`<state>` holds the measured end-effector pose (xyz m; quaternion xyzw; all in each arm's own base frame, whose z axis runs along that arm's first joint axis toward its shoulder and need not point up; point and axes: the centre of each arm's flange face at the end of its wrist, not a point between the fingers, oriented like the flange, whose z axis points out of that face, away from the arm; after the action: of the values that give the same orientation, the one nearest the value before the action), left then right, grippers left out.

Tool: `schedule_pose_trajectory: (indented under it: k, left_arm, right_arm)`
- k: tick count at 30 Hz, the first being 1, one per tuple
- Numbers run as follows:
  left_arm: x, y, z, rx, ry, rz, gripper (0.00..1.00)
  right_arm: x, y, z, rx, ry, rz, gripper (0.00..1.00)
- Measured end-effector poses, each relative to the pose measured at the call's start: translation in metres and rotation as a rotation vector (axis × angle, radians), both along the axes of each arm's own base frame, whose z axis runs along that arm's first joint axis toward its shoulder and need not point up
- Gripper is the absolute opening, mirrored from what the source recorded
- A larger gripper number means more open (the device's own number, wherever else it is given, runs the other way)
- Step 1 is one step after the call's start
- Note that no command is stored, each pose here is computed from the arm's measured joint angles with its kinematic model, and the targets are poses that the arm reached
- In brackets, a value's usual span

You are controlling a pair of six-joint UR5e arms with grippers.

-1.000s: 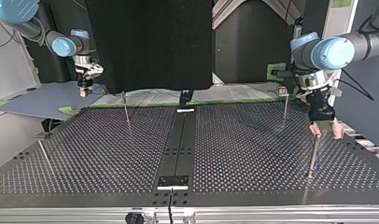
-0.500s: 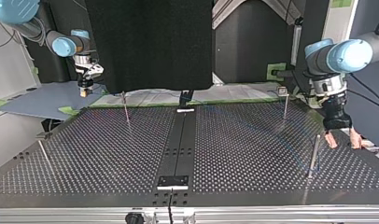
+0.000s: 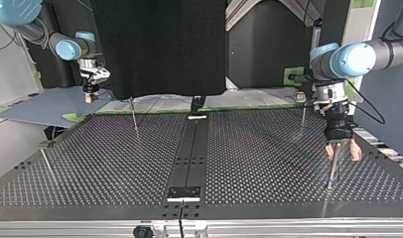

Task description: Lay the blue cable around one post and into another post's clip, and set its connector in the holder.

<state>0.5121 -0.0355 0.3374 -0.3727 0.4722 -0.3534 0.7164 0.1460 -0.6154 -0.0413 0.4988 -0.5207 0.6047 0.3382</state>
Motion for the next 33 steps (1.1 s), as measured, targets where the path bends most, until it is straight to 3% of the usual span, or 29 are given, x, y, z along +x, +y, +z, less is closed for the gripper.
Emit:
schedule_pose_trajectory:
  k: [7,14,22,33]
  left_arm:
    - [0.003,-0.002,-0.014,-0.042,0.044,0.010,0.98]
    - [0.014,-0.007,-0.030,-0.006,0.131,0.030,0.98]
    - [0.020,-0.012,-0.020,0.050,0.173,0.058,0.98]
    - [0.026,-0.015,-0.043,0.071,0.240,0.077,0.98]
  right_arm:
    - [0.001,0.000,0.000,0.000,-0.001,0.001,0.02]
    - [0.001,0.000,-0.001,0.001,-0.002,0.002,0.02]
    - [0.002,0.001,-0.001,0.001,-0.002,0.003,0.02]
    - [0.002,0.001,-0.001,0.001,-0.008,0.003,0.02]
